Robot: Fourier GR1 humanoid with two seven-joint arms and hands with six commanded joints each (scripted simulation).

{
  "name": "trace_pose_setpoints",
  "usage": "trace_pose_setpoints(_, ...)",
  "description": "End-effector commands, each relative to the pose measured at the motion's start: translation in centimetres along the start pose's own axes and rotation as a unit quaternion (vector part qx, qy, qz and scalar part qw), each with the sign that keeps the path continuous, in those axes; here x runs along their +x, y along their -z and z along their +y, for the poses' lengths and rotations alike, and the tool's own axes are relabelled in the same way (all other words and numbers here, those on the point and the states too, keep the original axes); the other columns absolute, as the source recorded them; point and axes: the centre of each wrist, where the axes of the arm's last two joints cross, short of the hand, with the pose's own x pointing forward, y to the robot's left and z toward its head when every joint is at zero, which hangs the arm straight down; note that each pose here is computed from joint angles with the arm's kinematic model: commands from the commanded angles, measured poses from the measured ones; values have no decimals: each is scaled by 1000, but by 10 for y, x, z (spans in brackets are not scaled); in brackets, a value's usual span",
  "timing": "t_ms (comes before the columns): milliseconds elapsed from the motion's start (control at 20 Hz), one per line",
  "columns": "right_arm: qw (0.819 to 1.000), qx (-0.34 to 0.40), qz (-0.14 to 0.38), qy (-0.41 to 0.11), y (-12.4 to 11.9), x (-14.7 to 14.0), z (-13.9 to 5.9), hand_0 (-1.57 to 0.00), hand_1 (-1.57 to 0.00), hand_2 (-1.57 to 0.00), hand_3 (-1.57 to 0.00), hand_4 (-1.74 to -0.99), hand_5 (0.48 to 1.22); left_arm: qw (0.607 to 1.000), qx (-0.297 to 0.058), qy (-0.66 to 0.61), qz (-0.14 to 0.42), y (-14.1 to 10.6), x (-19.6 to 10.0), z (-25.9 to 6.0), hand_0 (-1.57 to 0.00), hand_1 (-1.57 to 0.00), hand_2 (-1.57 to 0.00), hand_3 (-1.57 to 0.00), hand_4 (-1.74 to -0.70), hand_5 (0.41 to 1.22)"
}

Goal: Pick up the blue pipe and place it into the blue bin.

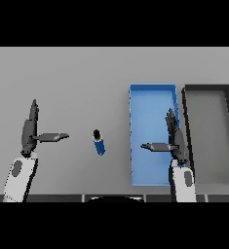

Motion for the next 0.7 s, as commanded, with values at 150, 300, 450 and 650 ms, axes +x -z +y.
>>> trace_pose_setpoints(150, 1000, -1, 2, 0, 3, 1, -1, 1, 1, 1, 1, -1205, 629, 1000, 0, 0, -3, 2, 1, -2, 1, 1, 1, 1, -966, 593)
trace_pose_setpoints(300, 996, 13, -41, -74, -3, 4, -16, 1, 1, 1, 1, -1205, 629, 998, -57, 34, -20, -2, -6, 9, 1, 1, 1, 1, -966, 593)
trace_pose_setpoints(450, 986, 45, -74, -145, -19, 10, -22, 1, 1, 1, 1, -1197, 626, 988, -127, 79, -31, -6, -11, 34, 1, 1, 1, 1, -959, 590)
trace_pose_setpoints(650, 984, 46, -65, -157, -21, 14, -21, 1, 1, 1, 1, -1203, 625, 983, -161, 75, -39, -9, -11, 38, 1, 1, 1, 1, -960, 593)
